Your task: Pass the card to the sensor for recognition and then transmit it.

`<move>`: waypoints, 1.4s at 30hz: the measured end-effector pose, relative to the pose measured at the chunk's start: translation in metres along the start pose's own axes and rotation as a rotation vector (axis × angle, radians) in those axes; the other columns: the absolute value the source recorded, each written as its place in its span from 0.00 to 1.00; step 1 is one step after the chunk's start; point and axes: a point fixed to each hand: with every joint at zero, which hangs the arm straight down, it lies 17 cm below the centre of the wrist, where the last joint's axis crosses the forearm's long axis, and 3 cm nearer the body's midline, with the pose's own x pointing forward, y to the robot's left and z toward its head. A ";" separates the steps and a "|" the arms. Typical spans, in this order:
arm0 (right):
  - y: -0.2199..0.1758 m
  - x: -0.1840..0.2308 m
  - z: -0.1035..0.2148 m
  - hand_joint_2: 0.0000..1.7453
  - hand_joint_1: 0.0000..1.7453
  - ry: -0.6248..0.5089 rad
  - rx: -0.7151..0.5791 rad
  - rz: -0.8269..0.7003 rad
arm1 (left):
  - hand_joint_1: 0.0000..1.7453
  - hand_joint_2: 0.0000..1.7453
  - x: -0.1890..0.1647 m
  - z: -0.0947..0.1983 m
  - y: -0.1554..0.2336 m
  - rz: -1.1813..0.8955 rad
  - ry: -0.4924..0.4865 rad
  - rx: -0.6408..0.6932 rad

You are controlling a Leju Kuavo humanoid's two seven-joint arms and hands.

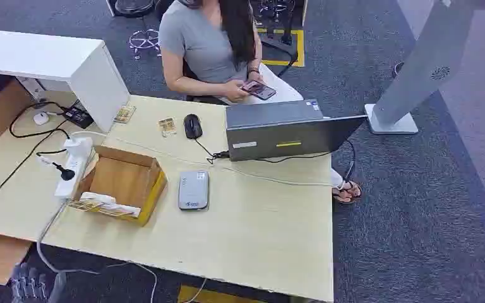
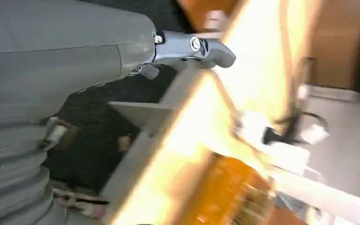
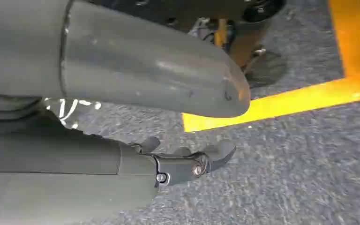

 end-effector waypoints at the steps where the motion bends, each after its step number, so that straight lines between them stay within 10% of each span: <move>1: 0.001 -0.002 0.000 0.00 0.00 0.011 0.002 0.010 | 0.00 1.00 0.011 -0.003 -0.005 0.001 -0.032 -0.011; 17: 0.020 -0.031 0.006 0.00 0.00 0.135 0.046 0.200 | 0.00 1.00 0.169 -0.038 -0.091 -0.071 -0.476 -0.162; 42: 0.030 -0.033 0.008 0.00 0.00 0.149 0.090 0.367 | 0.00 1.00 0.192 -0.144 -0.250 -0.648 -0.641 -0.365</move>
